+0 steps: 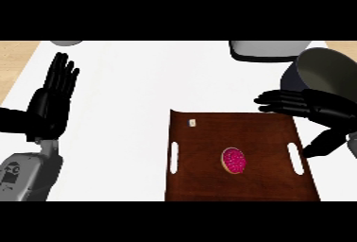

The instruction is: Pick the cupcake from the tray and place it in the pot

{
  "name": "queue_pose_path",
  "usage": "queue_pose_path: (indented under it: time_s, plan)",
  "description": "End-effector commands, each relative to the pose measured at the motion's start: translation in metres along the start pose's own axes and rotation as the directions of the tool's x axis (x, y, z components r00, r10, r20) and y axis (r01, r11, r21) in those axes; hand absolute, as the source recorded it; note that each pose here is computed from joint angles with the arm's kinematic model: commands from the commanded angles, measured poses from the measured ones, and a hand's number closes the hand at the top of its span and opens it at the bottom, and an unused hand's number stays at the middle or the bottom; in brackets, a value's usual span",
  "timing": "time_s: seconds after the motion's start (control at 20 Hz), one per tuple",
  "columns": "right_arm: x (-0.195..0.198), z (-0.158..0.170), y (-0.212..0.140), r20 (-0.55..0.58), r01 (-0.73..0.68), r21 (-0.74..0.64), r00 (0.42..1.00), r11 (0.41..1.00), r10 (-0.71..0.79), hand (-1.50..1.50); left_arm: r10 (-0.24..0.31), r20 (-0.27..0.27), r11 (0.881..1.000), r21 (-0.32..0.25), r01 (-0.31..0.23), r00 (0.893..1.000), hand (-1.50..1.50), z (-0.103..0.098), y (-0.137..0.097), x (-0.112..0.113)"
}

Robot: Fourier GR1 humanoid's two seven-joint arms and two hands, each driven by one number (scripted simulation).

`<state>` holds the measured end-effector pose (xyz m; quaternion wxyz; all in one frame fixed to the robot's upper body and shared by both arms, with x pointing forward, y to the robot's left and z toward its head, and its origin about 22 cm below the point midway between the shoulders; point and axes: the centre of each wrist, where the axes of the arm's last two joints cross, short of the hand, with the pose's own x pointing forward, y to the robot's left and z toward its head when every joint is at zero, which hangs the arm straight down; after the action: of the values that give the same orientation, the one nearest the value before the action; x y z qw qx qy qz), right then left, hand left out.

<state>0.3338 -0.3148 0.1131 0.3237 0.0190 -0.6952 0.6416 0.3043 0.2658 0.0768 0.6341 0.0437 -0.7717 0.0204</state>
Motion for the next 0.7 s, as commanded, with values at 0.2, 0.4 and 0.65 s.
queue_pose_path:
  time_s: [0.2,0.4,0.65]
  plan:
    - [0.012,-0.027,0.015,-0.07,-0.008,0.164,0.997,0.987,0.02,-1.5,-0.002,0.008,1.0,0.01,0.002,1.0,0.0,-0.002,-0.015,0.006]
    - [0.008,-0.031,0.04,-0.091,0.033,0.197,0.996,0.98,-0.016,-1.5,0.012,0.003,1.0,0.014,-0.012,1.0,0.0,-0.015,0.014,0.002]
    - [0.018,-0.04,0.055,-0.101,0.026,0.232,0.995,0.972,-0.003,-1.5,-0.001,0.002,1.0,0.011,0.001,1.0,0.0,-0.003,0.002,0.007]
